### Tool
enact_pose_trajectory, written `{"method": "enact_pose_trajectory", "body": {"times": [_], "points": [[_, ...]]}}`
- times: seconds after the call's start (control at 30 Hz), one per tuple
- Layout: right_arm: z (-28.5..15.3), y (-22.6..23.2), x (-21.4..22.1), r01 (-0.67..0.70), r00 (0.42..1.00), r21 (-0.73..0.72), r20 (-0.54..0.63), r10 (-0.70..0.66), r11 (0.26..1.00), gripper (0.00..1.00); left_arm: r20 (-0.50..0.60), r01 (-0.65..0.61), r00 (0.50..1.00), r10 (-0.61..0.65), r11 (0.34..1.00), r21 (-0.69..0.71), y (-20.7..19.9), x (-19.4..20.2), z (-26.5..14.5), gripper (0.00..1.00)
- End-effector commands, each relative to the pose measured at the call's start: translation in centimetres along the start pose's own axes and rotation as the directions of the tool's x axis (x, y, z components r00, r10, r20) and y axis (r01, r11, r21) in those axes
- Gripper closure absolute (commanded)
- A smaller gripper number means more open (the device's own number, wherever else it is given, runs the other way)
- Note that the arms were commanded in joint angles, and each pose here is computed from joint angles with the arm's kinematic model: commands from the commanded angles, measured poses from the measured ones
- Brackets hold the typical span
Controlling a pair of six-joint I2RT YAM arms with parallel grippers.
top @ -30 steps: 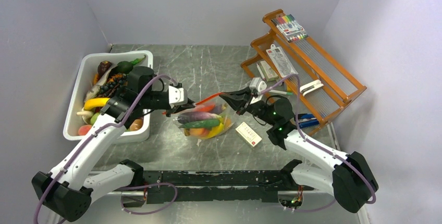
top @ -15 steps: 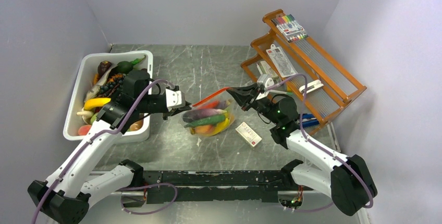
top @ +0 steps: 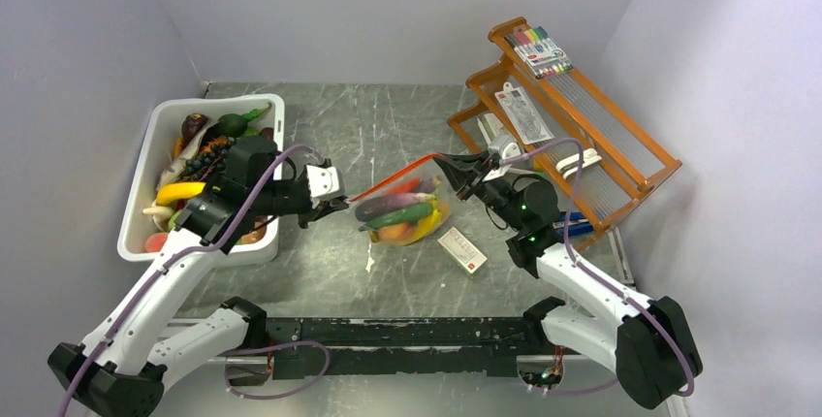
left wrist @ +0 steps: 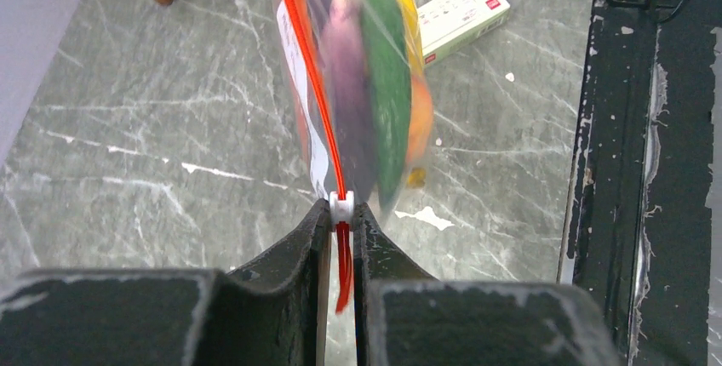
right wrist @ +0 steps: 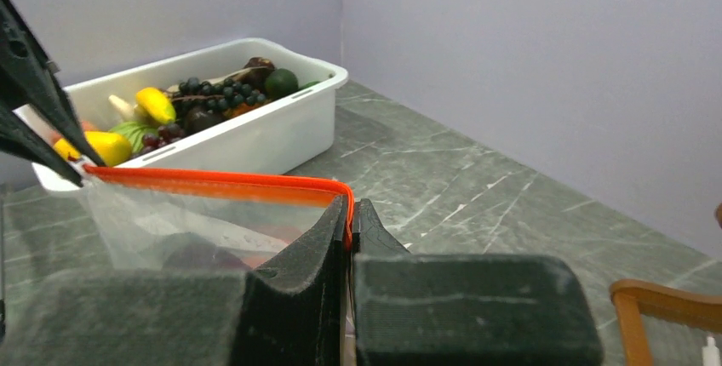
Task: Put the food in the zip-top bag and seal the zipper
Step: Zip the zipper food storage bag at the center of the board.
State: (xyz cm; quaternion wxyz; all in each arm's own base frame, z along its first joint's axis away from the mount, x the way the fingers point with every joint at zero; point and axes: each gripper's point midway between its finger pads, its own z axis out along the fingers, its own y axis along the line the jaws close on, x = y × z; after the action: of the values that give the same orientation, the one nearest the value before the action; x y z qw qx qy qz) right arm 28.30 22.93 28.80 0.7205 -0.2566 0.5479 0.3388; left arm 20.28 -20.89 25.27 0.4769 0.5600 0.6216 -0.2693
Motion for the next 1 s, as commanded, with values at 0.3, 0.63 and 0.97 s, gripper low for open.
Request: {"method": "enact_pose_trajectory", "body": {"times": [0.3,0.63,0.97], "points": [[-0.6,-3.6,-0.3,0.014,1.000,0.151,0.010,-0.016,0.988,1.00,-0.155,0.058,0.985,-0.081,0.988,-0.147,-0.5,3.5,-3.3,0.93],[0.2,-3.1,0.1,0.015,1.000,0.097,-0.008,-0.014,0.995,1.00,-0.145,0.025,0.988,-0.058,0.975,-0.219,0.8,2.6,-4.1,0.93],[3.3,-2.6,-1.7,0.058,0.998,-0.004,0.029,-0.057,0.998,1.00,-0.075,-0.004,0.997,-0.034,0.888,-0.460,7.3,-0.2,-4.2,0.93]]}}
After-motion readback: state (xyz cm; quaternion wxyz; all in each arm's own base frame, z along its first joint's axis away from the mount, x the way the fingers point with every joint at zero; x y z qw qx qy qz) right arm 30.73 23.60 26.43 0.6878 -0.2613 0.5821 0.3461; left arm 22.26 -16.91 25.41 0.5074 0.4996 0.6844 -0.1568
